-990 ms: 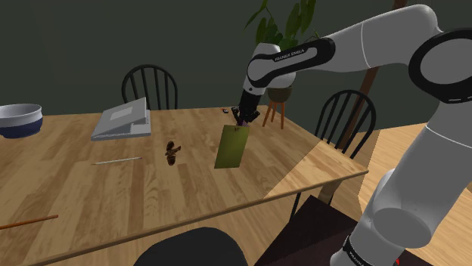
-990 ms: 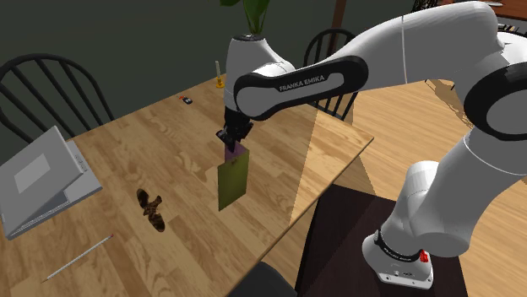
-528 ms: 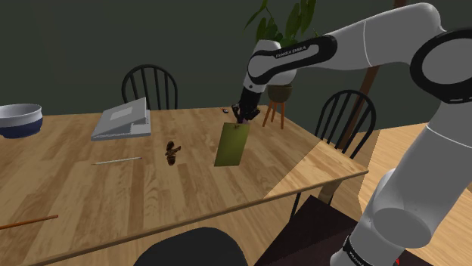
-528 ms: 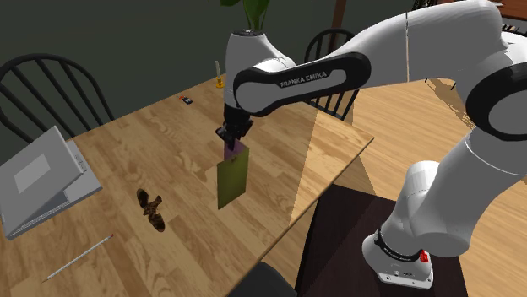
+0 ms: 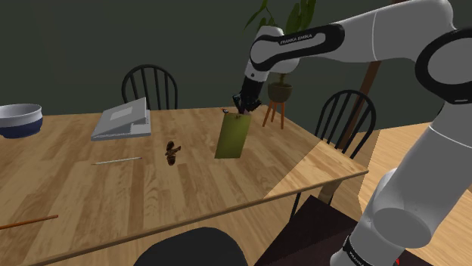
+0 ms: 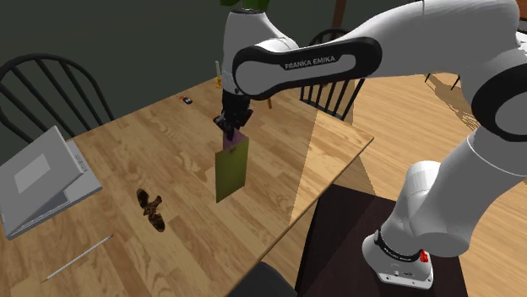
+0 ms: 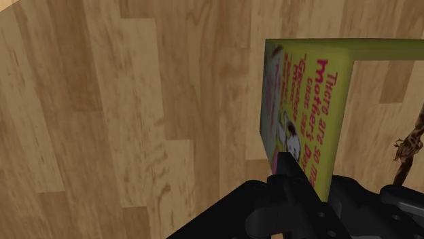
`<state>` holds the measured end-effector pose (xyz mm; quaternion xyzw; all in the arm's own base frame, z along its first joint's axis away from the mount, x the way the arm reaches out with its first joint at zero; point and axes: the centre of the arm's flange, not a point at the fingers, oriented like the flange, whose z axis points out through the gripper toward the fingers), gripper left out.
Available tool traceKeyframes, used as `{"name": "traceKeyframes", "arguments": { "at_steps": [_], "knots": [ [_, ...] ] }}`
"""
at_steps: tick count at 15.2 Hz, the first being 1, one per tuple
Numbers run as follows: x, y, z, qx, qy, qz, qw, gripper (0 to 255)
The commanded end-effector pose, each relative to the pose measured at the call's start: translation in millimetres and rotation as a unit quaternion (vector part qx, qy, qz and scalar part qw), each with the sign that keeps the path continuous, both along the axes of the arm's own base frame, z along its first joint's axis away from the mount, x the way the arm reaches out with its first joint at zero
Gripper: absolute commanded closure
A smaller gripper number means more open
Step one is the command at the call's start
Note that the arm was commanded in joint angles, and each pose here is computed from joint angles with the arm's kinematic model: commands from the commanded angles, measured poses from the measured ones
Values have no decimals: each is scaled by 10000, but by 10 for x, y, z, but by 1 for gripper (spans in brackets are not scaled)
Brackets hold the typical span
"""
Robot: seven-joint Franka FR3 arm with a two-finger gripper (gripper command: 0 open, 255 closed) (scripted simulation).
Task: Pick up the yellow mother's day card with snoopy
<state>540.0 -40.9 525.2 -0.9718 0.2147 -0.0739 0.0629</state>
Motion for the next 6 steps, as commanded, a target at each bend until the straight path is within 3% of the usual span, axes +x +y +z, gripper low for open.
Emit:
{"name": "traceKeyframes", "arguments": {
  "at_steps": [1, 6],
  "knots": [
    [3, -1, 113, 0, 1, -1, 10000, 255],
    [3, -1, 279, 0, 1, -1, 10000, 255]
  ]
}}
